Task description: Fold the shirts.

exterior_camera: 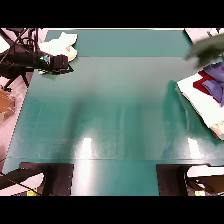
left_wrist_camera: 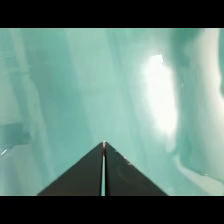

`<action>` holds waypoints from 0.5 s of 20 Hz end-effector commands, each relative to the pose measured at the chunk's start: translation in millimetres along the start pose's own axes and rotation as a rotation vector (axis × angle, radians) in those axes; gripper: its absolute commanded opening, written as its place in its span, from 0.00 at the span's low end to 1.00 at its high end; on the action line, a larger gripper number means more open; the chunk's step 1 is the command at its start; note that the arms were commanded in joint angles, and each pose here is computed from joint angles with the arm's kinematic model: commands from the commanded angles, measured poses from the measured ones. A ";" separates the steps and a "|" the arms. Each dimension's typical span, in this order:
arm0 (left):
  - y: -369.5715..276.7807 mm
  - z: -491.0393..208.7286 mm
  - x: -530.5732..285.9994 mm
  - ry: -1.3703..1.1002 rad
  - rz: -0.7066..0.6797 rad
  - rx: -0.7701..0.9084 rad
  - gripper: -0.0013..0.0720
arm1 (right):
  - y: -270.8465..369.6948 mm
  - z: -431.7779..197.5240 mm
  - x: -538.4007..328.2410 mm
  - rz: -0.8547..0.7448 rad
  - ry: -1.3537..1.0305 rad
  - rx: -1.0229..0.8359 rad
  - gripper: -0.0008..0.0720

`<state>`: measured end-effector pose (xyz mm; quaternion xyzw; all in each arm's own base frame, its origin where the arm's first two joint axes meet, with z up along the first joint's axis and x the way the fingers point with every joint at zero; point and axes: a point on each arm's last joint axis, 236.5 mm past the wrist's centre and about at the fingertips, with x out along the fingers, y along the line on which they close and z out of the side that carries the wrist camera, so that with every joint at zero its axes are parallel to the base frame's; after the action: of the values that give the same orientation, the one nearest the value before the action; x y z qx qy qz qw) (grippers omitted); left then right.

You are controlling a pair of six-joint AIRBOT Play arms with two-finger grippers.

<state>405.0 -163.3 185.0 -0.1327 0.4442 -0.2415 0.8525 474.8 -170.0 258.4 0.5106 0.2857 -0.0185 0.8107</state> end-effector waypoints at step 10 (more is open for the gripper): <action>-15.6 16.4 -1.5 -0.068 -0.067 -0.052 0.05 | -262.5 -62.0 -138.4 -0.624 0.149 0.315 0.71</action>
<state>413.9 -172.2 199.1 -0.1668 0.4180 -0.2492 0.8575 281.3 -278.1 121.3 0.5289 0.4324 -0.2597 0.6825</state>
